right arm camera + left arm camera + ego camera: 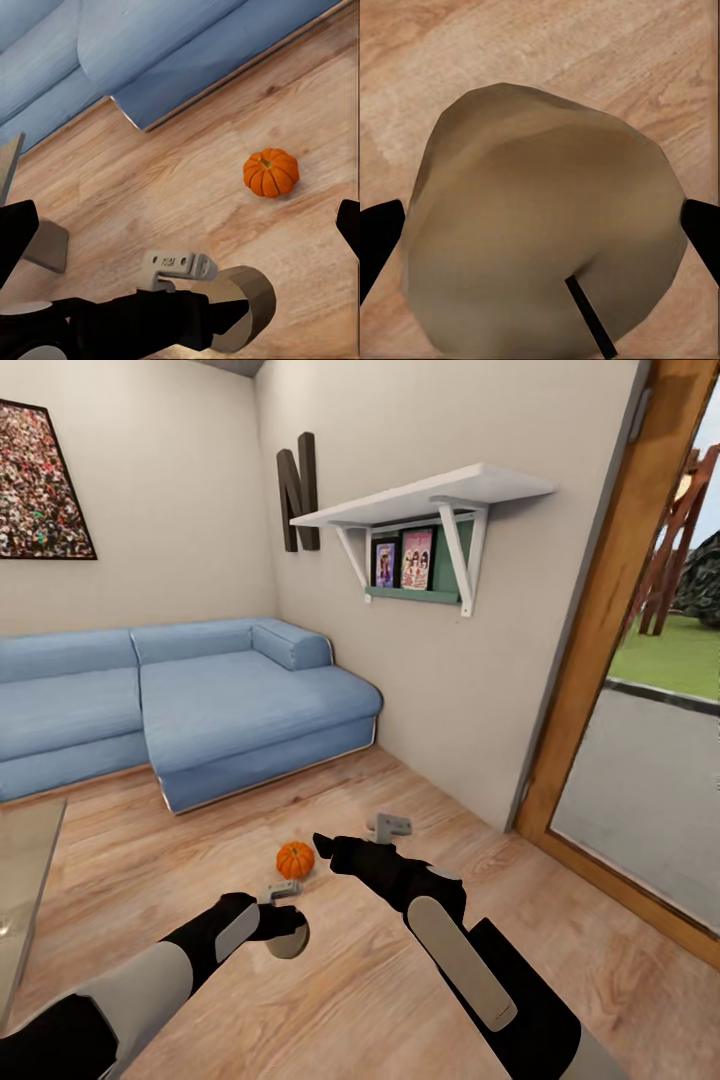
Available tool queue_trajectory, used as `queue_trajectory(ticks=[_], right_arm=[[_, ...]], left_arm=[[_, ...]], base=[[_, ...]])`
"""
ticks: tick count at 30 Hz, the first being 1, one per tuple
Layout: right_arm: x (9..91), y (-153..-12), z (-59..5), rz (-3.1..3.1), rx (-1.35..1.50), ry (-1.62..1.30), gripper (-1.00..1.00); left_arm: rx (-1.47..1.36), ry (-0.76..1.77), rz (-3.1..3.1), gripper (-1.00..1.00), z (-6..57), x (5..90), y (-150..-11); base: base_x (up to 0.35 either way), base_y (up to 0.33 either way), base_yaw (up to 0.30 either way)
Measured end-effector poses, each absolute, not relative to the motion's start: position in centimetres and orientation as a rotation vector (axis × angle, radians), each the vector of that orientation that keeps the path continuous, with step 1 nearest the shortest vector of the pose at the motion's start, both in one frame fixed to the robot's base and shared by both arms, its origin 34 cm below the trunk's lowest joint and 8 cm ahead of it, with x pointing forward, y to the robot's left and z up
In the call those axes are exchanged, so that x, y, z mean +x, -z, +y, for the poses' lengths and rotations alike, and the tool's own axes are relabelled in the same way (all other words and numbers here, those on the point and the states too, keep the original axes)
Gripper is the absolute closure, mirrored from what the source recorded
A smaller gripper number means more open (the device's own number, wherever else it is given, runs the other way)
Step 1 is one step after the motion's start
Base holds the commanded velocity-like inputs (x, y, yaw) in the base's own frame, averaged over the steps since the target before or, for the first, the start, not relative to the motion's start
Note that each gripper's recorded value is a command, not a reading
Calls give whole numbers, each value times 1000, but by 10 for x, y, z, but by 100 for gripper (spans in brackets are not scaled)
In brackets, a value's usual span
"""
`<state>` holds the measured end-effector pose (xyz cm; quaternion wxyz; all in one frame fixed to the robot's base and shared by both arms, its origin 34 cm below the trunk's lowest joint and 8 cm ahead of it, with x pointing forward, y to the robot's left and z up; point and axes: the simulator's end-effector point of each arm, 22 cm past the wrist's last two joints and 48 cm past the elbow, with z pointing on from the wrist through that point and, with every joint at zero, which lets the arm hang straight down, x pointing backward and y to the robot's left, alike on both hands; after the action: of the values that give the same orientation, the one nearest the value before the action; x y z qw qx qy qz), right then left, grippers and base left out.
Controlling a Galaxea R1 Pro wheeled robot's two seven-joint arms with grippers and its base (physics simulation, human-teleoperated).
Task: Place each of the two pumpkins and all three candles from the living room inside a cabinet in the living room (use any cabinet), then make sure every cabinet is closed, and position the cauldron so it is next to a table in the living room.
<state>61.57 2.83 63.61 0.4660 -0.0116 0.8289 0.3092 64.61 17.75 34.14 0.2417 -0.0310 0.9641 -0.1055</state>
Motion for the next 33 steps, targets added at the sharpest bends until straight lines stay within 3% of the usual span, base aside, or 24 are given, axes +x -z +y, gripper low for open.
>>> queue_trajectory(ticks=[15, 26, 33], right_arm=[[616, -636, 29, 2035, -29, -760, -100], [614, -641, 29, 2027, -32, -759, -100], [610, -657, 29, 2000, -42, -754, -100]], left_arm=[[-84, 285, 2637, 100, 178, 646, -341], [-91, 255, 2632, 100, 183, 647, -345], [-95, 223, 2606, 100, 187, 652, -361]], base=[[-272, -179, 4], [-246, -219, 159], [-83, -43, 71]])
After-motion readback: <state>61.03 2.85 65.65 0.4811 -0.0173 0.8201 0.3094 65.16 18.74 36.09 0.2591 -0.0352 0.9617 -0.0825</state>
